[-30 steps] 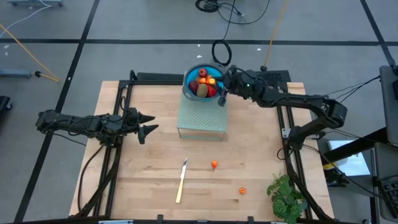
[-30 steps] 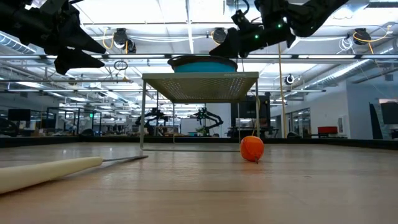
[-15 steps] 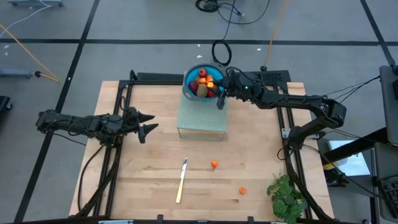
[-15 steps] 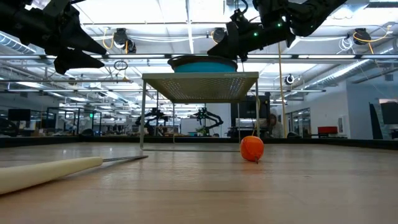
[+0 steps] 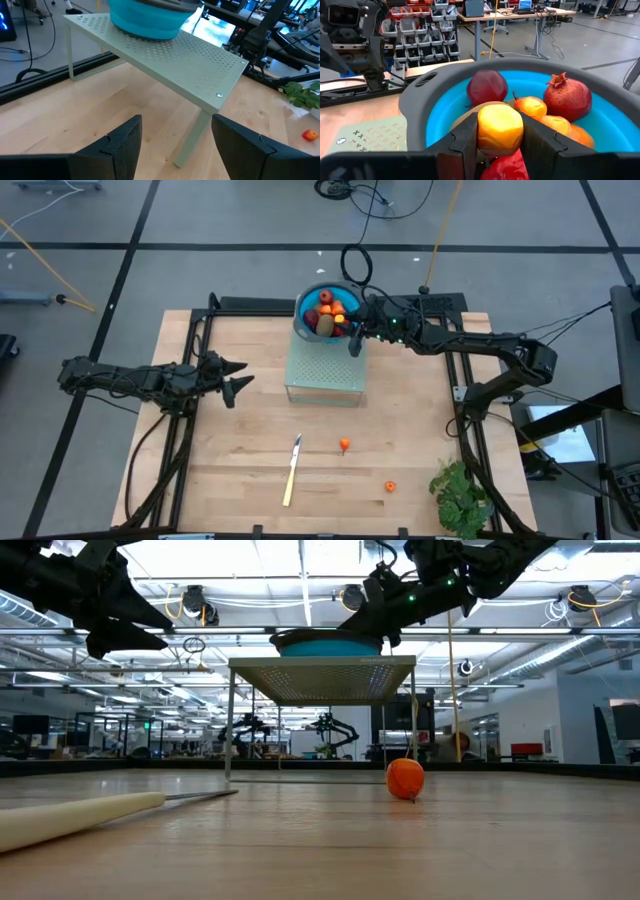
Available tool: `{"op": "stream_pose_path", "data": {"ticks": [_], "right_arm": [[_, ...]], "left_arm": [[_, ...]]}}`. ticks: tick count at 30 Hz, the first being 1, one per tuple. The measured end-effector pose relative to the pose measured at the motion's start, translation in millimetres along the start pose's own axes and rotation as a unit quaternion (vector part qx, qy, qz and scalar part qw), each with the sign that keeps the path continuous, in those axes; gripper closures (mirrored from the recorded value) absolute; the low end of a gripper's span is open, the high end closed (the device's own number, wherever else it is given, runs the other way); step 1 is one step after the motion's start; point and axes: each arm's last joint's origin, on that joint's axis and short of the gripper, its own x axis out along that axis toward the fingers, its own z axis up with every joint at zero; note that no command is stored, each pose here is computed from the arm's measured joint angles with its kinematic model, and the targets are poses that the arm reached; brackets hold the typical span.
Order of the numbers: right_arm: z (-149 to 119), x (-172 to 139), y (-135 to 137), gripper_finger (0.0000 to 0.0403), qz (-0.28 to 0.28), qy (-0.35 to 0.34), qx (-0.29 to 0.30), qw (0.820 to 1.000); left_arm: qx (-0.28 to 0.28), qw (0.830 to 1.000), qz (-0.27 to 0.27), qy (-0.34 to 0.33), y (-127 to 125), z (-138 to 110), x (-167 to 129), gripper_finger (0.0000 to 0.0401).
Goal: Pick & Place Fruit
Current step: Put the peach into the blue strainer bowl on the shelf
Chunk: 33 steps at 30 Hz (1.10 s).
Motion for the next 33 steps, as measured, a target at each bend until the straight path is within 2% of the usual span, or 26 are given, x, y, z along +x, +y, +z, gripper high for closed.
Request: {"op": "stream_pose_path", "data": {"ticks": [11,26,33], "right_arm": [[-1,0,0,0.0284,0.001,0.004,0.023,1.000],[0,0,1,0.0239,0.014,0.000,0.032,0.999],[15,-8,1,0.0256,0.015,-0.051,0.026,0.998]], "left_arm": [[0.000,1.000,0.000,0.000,0,0,0,0.0160],[0.002,1.000,0.002,0.003,0,-1,0,0.0160],[0.002,1.000,0.002,0.003,0,-1,0,0.0160]]}}
